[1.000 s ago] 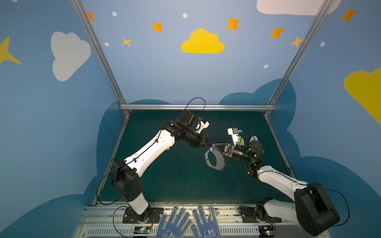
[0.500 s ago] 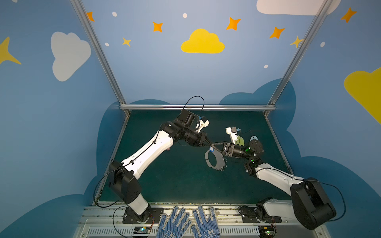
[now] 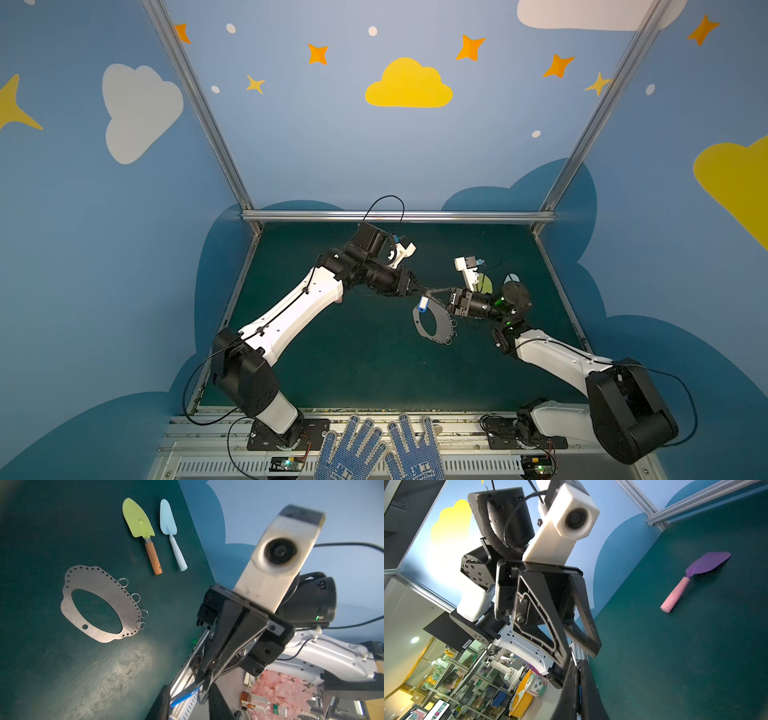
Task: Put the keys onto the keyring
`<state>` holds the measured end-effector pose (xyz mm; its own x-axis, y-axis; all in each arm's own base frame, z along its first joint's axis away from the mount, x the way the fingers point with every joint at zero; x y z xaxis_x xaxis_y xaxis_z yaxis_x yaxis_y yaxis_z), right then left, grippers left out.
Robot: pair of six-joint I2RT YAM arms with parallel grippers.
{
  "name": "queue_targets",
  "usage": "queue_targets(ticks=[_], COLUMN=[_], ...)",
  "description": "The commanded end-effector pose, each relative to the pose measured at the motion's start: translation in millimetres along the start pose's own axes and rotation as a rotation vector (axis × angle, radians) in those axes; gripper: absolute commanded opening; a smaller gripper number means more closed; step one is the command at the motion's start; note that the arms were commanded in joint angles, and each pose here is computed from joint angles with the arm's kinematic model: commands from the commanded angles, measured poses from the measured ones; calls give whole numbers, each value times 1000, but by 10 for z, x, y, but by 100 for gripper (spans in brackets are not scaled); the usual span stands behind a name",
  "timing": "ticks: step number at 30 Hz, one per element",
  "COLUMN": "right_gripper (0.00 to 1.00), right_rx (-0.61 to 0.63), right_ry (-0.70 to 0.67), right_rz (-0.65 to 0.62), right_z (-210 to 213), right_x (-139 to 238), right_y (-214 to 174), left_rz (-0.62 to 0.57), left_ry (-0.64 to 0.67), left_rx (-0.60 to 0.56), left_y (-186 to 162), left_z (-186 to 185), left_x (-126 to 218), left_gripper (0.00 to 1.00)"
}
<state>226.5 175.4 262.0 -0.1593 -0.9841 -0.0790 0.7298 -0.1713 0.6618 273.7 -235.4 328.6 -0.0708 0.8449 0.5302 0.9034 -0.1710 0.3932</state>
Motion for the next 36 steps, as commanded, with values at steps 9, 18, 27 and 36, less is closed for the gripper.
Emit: queue_targets(ticks=[9,18,27,36], right_gripper=[0,0,0,0], right_rx=[165,188,211,227], right_ry=[-184,-263,-271,-244], right_rz=[-46,-71,-65,-64], right_z=[125,45,25,55], right_x=[140,173,153,153], right_y=[-35,-74,-96,-112], left_rz=[-200,-149,-97,-91], left_ry=[18,-26,-31,-3], left_rx=[77,90,79,77], left_y=[33,-45,-79,-63], left_z=[175,189,136,155], left_x=[306,77,-221,-290], left_gripper=[39,38,37,31])
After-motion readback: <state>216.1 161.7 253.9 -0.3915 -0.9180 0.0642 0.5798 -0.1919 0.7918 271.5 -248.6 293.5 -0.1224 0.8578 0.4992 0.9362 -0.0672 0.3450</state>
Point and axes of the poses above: each gripper's point midway between its finger pads, its own x axis back along the fingers, its own z axis along the line the jaws close on, y = z × x, the point moved 10 cm from there along x, back along the fingers
